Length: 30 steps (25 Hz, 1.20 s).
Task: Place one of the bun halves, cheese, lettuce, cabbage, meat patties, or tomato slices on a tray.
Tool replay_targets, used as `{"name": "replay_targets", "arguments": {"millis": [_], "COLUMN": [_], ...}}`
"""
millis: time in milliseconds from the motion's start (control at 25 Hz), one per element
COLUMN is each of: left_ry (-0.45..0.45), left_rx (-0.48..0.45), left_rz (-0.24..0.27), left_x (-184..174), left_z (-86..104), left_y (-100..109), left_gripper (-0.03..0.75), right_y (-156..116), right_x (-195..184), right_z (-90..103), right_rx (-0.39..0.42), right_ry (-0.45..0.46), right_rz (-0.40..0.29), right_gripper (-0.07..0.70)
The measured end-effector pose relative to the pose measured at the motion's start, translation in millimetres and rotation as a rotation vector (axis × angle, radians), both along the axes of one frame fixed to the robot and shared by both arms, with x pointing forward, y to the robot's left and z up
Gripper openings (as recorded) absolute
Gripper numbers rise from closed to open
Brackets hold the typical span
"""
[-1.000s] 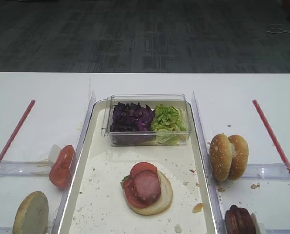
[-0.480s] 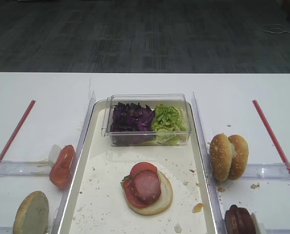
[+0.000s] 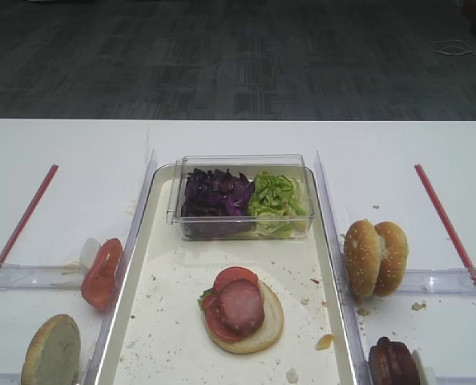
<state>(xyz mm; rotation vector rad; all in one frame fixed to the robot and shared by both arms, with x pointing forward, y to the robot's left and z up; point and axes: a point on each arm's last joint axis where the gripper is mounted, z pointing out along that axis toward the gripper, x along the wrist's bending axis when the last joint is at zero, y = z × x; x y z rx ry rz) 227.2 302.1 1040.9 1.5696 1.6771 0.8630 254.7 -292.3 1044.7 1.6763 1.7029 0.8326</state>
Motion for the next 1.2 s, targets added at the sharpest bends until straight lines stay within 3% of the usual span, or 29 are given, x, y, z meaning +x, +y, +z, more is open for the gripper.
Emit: {"name": "replay_targets", "arguments": {"millis": [280,1200], "left_ry": [0.0,0.0], "left_rx": [0.0,-0.002], "left_rz": [0.0,-0.001], "left_x": [0.0,0.0], "left_z": [0.0,0.0], "left_y": [0.0,-0.2], "left_gripper": [0.474,0.474], "right_y": [1.5,1.6], "right_x": [-23.2,-23.6], "right_z": [0.1,-0.2], "right_rx": [-0.014,-0.014], "right_ry": [-0.149,-0.148], "right_rz": [-0.002,-0.002], "right_gripper": [0.643,0.643]}}
